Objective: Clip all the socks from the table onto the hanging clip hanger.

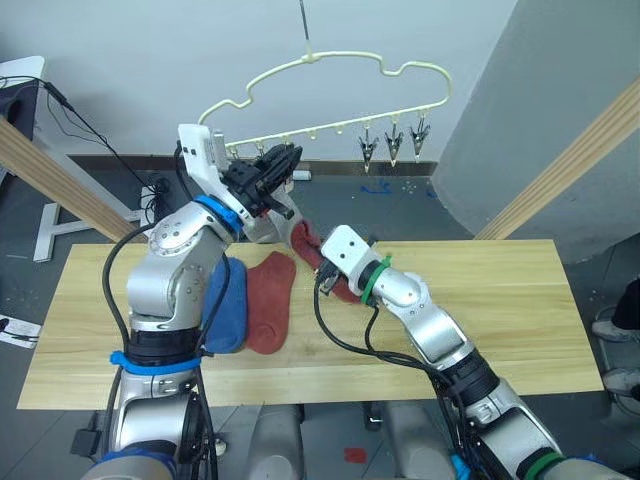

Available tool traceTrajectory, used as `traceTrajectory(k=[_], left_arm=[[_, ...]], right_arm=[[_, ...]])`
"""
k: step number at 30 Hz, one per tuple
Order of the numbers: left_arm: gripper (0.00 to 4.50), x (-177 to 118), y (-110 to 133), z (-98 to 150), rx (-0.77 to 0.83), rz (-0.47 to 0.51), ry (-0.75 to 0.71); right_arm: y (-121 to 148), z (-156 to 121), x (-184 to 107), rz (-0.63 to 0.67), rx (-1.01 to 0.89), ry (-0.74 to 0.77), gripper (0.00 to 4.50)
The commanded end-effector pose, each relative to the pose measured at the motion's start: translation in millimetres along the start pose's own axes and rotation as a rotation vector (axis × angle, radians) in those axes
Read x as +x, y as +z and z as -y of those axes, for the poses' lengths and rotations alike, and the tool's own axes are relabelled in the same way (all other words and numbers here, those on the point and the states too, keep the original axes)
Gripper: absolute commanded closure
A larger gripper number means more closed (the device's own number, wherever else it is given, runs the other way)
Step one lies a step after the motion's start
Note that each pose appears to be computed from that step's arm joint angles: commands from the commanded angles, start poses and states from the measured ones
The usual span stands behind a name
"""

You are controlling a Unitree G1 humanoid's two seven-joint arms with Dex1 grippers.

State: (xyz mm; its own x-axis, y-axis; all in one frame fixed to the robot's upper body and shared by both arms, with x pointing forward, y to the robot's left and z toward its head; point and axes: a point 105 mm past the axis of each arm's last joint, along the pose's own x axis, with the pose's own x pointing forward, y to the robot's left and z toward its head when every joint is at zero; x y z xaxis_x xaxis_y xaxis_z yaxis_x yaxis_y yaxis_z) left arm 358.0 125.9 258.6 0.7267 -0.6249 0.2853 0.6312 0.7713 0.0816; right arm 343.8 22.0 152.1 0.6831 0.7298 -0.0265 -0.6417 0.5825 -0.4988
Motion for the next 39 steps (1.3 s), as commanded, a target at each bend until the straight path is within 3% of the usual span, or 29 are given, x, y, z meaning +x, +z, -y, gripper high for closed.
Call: traceTrajectory(k=[1,19,39], left_arm=[[4.36,0,24,11,0.005,0.060,-0.064],[4.36,0,20,9,-0.005,0.025,-0.068],[4.36,-2,18,6,0.011,0.017,-0.066]], right_arm=[[27,2,1,0.086,-0.049,0.010,4.50],[57,15,4,0.166,-0.098,-0.018,4.50],[51,21,-5,0.149,-0.084,-0.043,4.50]])
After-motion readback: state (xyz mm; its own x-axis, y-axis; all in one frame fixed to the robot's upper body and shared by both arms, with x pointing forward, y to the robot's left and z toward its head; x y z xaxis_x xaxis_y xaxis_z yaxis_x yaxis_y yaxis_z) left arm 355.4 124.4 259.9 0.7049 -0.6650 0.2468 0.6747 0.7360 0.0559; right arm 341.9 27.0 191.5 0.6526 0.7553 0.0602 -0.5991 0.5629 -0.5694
